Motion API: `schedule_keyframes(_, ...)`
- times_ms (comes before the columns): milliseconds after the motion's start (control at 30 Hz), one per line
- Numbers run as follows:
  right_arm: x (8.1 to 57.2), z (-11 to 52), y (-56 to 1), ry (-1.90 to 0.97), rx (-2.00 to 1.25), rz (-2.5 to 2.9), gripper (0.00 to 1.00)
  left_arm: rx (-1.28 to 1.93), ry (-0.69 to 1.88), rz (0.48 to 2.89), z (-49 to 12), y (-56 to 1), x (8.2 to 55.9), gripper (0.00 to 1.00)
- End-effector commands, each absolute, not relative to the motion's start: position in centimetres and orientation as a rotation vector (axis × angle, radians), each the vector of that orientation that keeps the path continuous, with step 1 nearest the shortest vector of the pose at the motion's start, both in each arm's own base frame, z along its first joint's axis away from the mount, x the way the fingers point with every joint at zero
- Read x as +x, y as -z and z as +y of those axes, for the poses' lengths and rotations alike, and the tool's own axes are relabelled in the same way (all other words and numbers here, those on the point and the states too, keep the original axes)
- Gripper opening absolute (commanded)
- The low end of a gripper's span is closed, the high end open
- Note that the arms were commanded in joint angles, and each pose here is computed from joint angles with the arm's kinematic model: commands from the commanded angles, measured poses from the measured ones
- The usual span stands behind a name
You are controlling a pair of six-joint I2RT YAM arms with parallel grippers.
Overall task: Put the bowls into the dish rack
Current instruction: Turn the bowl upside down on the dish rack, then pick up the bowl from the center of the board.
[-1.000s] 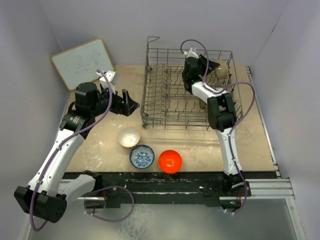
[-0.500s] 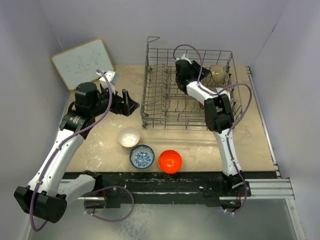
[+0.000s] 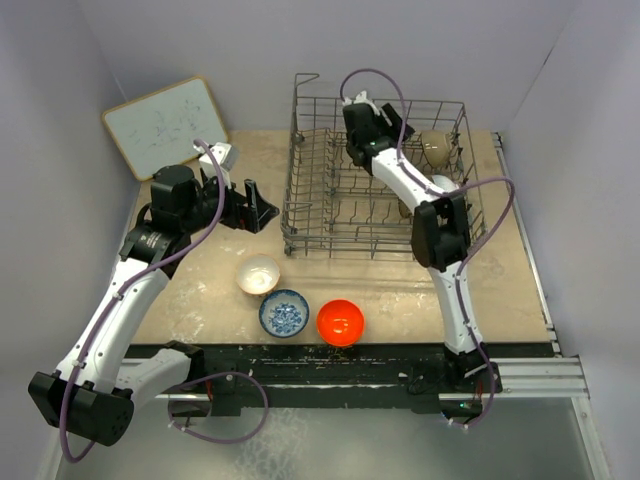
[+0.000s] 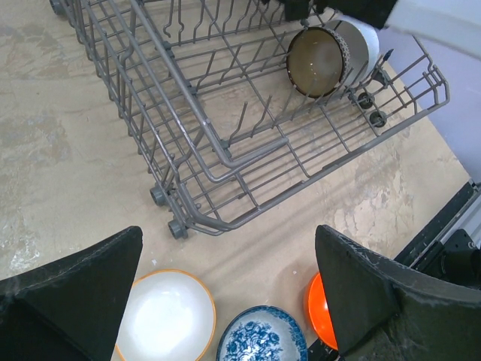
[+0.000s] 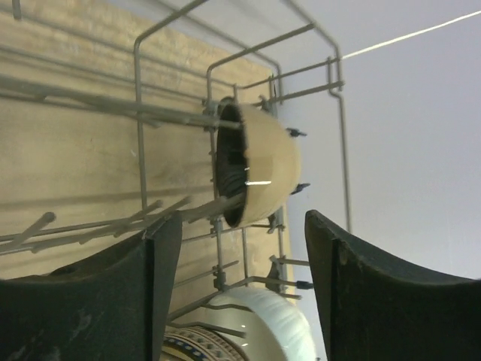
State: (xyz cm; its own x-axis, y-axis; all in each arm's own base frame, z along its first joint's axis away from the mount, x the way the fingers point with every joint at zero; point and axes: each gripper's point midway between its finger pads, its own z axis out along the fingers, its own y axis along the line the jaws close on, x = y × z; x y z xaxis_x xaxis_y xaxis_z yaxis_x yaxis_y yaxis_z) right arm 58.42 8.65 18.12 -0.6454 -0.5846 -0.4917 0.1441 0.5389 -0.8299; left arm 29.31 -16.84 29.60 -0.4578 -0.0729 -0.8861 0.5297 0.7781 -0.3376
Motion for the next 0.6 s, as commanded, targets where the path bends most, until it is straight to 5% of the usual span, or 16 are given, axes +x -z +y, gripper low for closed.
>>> schedule_keyframes(0, 56.0, 9.3, -30.6, 0.854, -0.124, 1.888, 0.72, 0.373, 0.704, 1.857, -16.8, -31.2, 29.6, 0.99)
schedule_keyframes(133, 53.3, 9.7, -34.1, 0.659, -0.071, 1.895, 0.82, 0.368, 0.696, 1.855, -16.7, -31.3, 29.8, 0.99)
schedule_keyframes(567, 37.8, 19.4, -34.5, -0.136, -0.202, 2.017, 0.82, 0.371, 0.739, 1.837, -17.3, -34.0, 29.9, 0.99)
